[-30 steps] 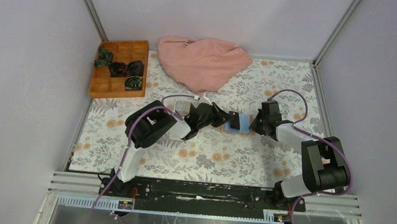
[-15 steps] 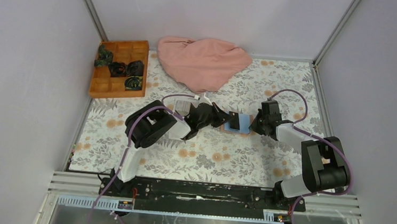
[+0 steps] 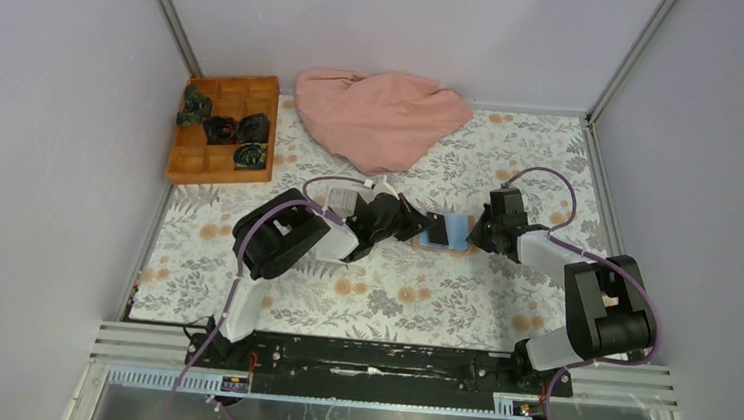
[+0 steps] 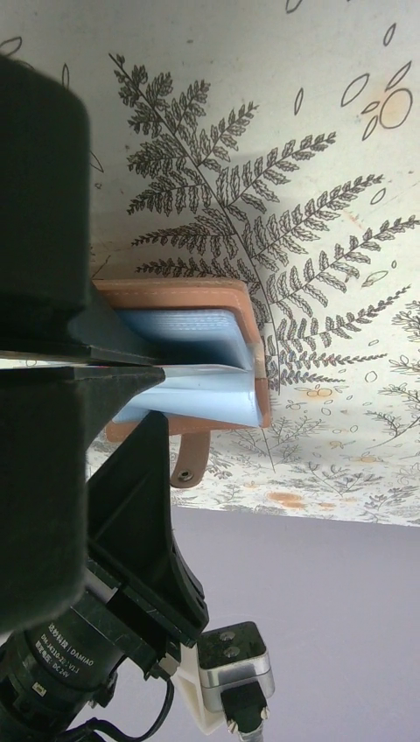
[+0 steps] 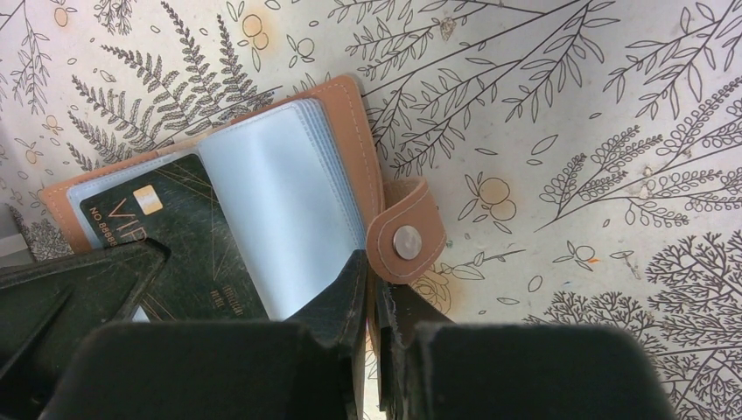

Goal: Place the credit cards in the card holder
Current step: Open the card holder at the center of the board, then insert the credit card into the card holder.

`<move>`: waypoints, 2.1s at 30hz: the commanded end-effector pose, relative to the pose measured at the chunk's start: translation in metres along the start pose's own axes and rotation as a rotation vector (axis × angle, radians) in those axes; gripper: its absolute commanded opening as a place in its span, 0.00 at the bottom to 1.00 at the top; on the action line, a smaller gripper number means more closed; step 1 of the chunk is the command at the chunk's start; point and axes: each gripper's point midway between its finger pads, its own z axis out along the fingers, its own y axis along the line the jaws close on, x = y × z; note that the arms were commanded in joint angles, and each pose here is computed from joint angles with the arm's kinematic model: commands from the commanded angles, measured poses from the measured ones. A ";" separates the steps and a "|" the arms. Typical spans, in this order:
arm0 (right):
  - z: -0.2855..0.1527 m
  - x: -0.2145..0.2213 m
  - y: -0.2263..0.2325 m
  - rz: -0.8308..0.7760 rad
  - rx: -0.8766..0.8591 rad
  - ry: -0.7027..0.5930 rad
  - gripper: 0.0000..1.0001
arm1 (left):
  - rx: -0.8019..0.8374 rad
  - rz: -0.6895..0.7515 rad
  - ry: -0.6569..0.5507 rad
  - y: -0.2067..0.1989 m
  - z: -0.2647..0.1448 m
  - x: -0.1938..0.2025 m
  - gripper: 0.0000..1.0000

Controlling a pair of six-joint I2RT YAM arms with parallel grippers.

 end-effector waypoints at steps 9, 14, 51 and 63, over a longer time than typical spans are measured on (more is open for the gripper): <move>0.007 0.008 -0.018 -0.025 0.078 0.036 0.03 | -0.061 -0.024 0.067 0.020 0.006 0.017 0.00; 0.008 0.009 -0.020 -0.030 0.090 0.044 0.03 | -0.054 -0.053 0.065 0.021 0.005 0.018 0.00; 0.002 0.002 -0.026 -0.052 0.137 0.033 0.16 | -0.258 0.067 0.160 0.047 0.003 0.030 0.00; 0.004 0.001 -0.028 -0.062 0.148 0.034 0.16 | -0.305 0.086 0.109 0.053 -0.003 0.021 0.00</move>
